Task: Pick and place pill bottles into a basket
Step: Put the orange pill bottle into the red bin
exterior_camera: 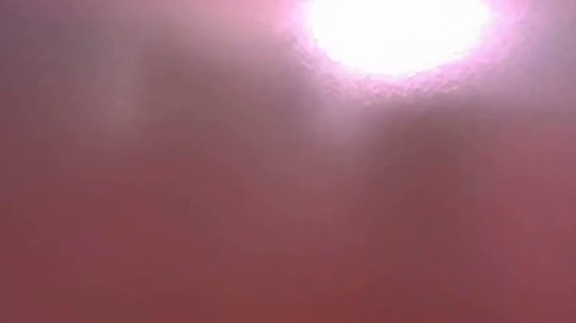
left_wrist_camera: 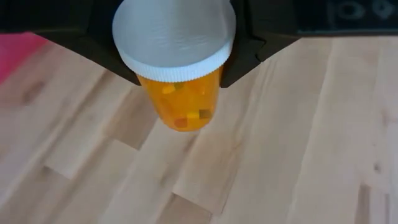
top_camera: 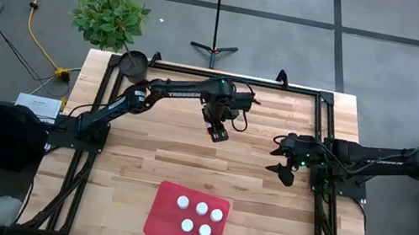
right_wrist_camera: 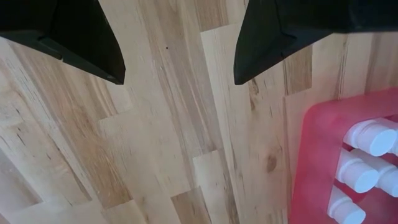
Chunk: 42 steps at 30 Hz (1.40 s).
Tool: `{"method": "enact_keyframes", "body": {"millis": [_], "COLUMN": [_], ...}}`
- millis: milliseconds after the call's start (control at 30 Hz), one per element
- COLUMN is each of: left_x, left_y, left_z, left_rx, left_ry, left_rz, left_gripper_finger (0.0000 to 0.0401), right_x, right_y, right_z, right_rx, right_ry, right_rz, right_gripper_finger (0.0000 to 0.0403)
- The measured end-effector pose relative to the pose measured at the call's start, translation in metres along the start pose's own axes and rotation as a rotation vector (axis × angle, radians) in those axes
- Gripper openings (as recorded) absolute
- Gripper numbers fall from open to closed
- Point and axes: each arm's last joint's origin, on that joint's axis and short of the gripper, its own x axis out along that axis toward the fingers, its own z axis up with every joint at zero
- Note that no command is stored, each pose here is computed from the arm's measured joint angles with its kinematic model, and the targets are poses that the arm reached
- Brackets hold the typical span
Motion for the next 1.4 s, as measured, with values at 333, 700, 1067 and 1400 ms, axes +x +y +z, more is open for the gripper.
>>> {"method": "enact_keyframes", "body": {"millis": [333, 700, 1067, 1400], "left_x": [-0.055, -0.095, -0.093, -0.081], "left_y": [-0.015, -0.069, -0.151, -0.219], "left_z": [-0.028, -0.069, -0.115, -0.167], "left_rx": [0.040, 0.185, 0.299, 0.313], "left_ry": [-0.087, -0.161, -0.136, -0.152], "left_rz": [-0.079, -0.162, -0.166, -0.121], "left_gripper_finger": [0.0231, 0.0248, 0.0224, 0.0236], "right_x": [0.000, 0.000, 0.000, 0.000], "right_y": [0.000, 0.000, 0.000, 0.001], "right_z": [0.000, 0.000, 0.000, 0.000], "right_rx": [-0.002, -0.008, -0.018, -0.018], "right_ry": [0.004, 0.003, 0.005, 0.004], "right_rz": [0.006, 0.005, 0.012, 0.016], "right_gripper_finger": [0.0291, 0.0291, 0.0291, 0.0291]}}
